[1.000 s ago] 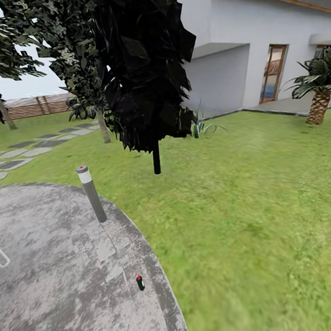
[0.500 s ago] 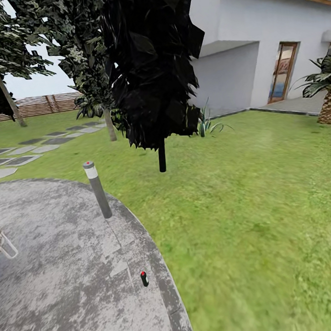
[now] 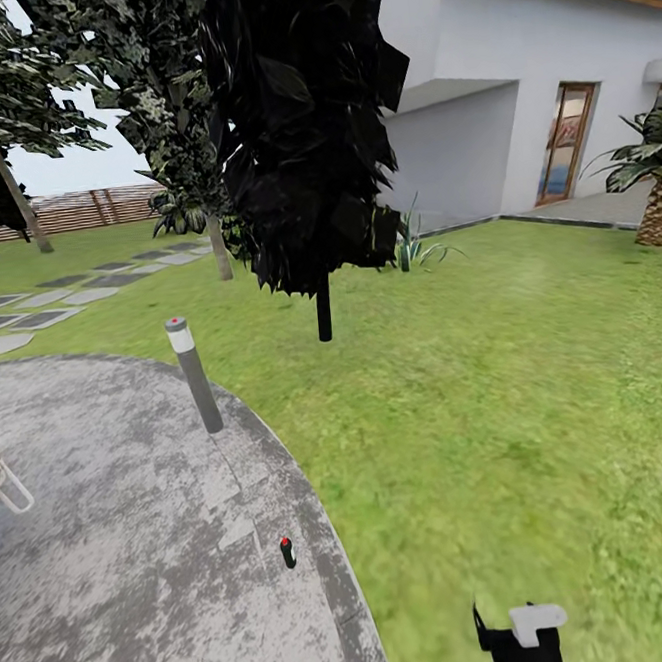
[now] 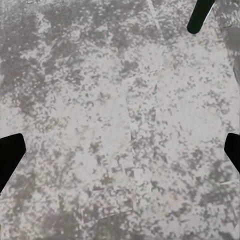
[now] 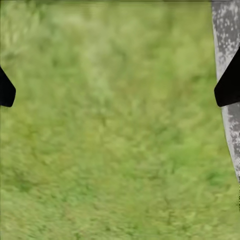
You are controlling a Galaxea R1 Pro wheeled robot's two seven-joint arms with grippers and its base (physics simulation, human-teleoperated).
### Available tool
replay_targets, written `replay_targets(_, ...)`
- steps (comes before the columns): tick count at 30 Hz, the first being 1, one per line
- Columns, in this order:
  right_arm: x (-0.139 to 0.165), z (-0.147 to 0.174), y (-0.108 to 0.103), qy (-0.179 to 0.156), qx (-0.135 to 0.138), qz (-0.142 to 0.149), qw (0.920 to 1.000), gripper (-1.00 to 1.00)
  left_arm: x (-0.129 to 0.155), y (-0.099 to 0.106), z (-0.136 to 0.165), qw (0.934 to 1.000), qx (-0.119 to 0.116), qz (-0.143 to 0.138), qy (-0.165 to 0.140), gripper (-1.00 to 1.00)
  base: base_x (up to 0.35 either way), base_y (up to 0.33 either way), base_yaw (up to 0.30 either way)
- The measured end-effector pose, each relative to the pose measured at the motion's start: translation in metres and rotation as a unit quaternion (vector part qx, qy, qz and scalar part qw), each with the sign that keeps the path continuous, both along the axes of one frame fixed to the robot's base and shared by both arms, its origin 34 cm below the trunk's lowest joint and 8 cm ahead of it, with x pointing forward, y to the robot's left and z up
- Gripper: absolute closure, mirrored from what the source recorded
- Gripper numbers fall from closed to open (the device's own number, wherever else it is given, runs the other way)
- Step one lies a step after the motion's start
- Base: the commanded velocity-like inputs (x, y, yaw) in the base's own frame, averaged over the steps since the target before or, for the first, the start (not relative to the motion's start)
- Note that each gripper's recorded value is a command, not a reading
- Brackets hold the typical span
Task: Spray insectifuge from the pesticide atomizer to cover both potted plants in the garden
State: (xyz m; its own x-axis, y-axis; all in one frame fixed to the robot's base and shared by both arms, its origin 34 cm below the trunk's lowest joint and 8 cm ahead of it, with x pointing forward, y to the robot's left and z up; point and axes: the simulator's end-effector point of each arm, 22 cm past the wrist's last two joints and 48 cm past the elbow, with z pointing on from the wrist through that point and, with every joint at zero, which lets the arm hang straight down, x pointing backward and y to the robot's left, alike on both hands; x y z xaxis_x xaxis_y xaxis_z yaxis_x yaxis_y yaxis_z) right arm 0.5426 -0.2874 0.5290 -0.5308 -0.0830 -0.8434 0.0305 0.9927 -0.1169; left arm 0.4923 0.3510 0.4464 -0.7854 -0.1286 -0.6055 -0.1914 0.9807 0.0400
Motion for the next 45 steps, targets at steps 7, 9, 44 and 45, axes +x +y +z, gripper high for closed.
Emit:
replay_targets(7,-0.003,-0.016,0.002,0.003,0.0,0.003,1.0,-1.0,0.011,0.003,-0.002,0.9991,0.01,-0.002,-0.042,-1.0,0.0,0.0,0.0)
replay_targets(9,-0.004,-0.02,0.001,0.003,0.0,0.003,1.0,-1.0,0.011,0.001,-0.006,0.999,0.008,-0.002,-0.044,-1.0,0.0,0.0,0.0)
replay_targets(44,-0.013,-0.085,-0.001,-0.004,0.0,-0.003,1.0,-1.0,0.005,-0.002,-0.071,0.9985,0.01,-0.009,-0.053,-1.0,0.0,0.0,0.1)
replay_targets(45,-0.014,-0.087,-0.001,-0.004,0.0,-0.003,1.0,-1.0,0.005,-0.002,-0.073,0.9985,0.01,-0.009,-0.053,-1.0,0.0,0.0,0.074)
